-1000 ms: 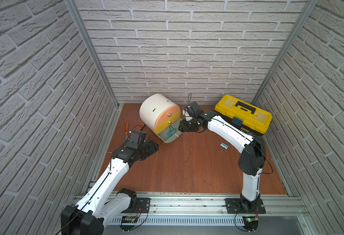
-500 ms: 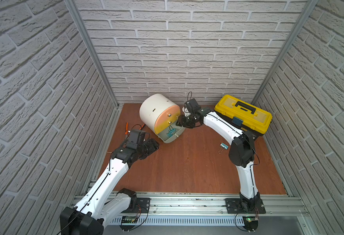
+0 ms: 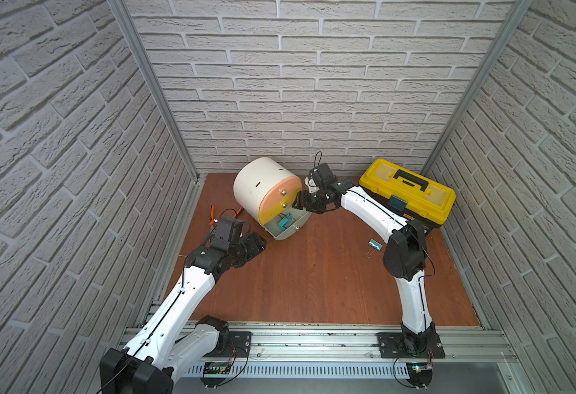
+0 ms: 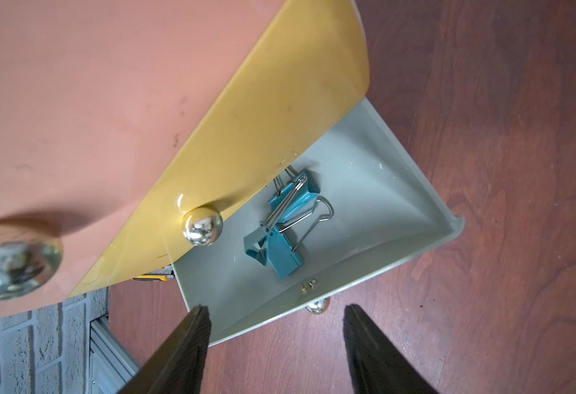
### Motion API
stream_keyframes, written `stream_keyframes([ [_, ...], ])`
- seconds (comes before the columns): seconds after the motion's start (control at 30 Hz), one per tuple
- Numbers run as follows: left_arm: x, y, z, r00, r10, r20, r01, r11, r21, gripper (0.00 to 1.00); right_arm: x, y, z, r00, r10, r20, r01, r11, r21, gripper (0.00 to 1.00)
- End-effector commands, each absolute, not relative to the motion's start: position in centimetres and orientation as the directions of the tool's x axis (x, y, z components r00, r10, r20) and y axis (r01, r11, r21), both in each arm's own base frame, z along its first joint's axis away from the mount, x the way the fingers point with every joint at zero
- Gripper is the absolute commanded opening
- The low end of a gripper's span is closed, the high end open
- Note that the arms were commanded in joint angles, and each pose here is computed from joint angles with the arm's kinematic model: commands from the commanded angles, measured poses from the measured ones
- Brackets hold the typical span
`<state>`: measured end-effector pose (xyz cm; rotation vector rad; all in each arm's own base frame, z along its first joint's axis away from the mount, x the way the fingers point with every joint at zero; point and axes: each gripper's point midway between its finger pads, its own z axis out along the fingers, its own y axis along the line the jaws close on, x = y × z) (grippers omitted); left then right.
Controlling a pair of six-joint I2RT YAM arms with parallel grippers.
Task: Put the binder clips in the drawer according to color
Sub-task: Place the binder clip in the drawer, then pick up the binder clip at the center of the board.
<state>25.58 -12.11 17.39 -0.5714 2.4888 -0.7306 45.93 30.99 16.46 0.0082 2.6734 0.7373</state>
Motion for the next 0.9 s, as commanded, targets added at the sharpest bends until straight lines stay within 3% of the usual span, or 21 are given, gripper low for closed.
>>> stream_keyframes([
  [0.0, 25.9, -12.1, 18.9, -0.781, -0.518, -0.348, -0.232, 0.759, -0.608, 0.70, 46.5, 30.8, 18.1, -0.914, 0.101, -0.392, -0.119, 0.859, 0.499, 0.65],
  [0.47, 26.6, -13.2, 20.1, -0.802, -0.456, -0.387, -0.174, 0.797, -0.578, 0.69, 44.5, 23.9, 18.4, -0.899, 0.116, -0.422, -0.068, 0.915, 0.397, 0.65],
  [0.87, 27.8, -17.0, 19.8, -0.843, -0.349, -0.410, -0.087, 0.840, -0.536, 0.69, 41.1, 15.9, 15.0, -0.908, 0.163, -0.386, 0.070, 0.968, 0.242, 0.65],
])
